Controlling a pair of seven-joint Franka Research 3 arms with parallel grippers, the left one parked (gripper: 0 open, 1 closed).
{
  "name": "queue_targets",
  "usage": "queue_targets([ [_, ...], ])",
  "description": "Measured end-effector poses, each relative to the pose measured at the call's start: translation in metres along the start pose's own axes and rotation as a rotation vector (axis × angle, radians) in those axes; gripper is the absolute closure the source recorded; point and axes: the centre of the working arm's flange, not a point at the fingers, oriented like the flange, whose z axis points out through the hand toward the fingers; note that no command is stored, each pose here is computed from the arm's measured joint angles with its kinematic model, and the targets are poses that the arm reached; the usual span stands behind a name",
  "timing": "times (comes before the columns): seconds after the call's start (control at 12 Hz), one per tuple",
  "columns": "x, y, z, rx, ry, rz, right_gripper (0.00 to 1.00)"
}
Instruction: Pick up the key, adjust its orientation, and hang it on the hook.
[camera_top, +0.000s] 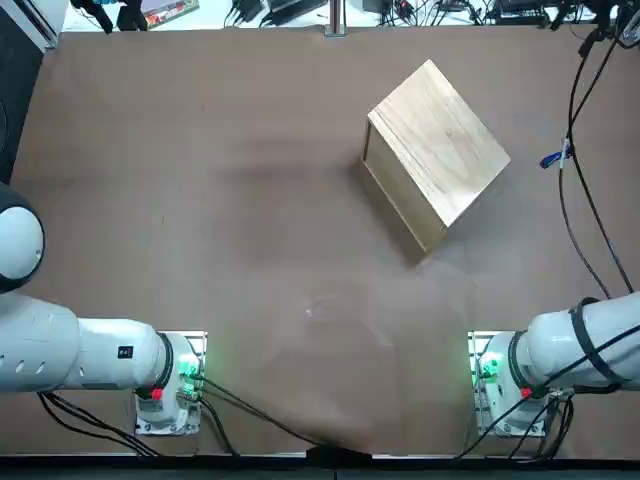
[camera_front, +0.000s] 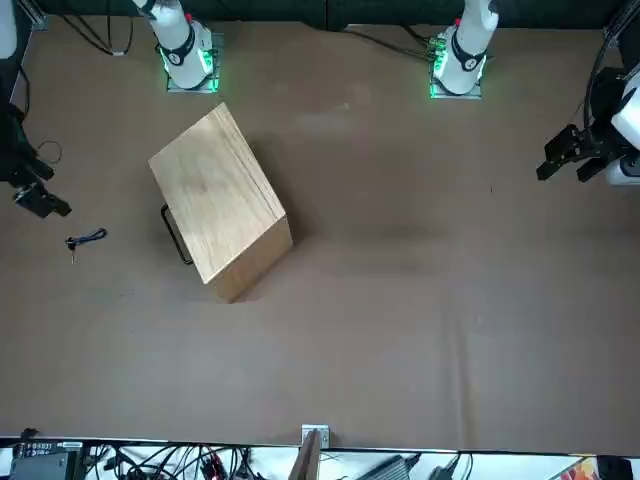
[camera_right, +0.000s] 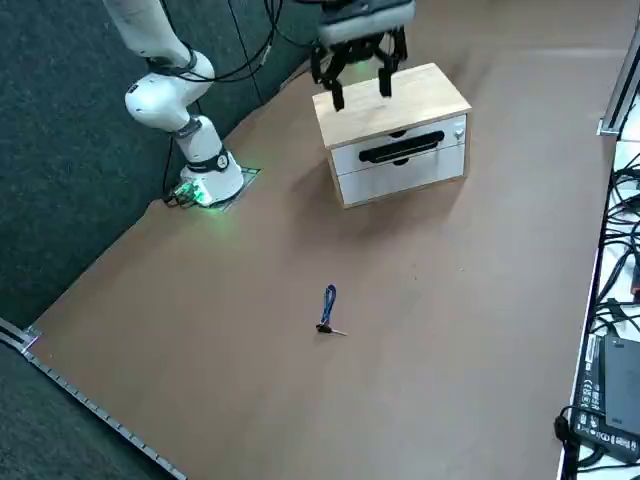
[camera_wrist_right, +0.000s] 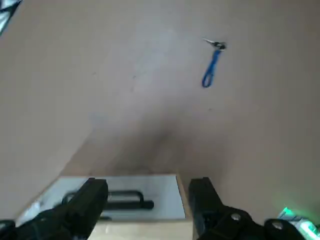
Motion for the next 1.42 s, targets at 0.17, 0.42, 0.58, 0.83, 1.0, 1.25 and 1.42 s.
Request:
queue_targets([
  [0.17, 0.024, 0.015, 0.01, -0.005, -0.002, 0.124, 0.0],
  [0.42, 0.061, 0.043, 0.018, 0.013, 0.019, 0.353, 0.0],
  [0.58, 0.08, 0.061, 0.023, 0.021, 0.026, 0.458, 0.0],
  [0.83, 0.101, 0.083, 0.043, 0.001, 0.008, 0.534, 0.0],
  [1.0, 0.108, 0.088, 0.06, -0.005, 0.002, 0.551, 0.0],
  [1.25, 0.117, 0.099, 0.095, -0.006, 0.001, 0.574, 0.0],
  [1.42, 0.121, 0.108, 0.125, 0.0, 0.007, 0.576, 0.0],
])
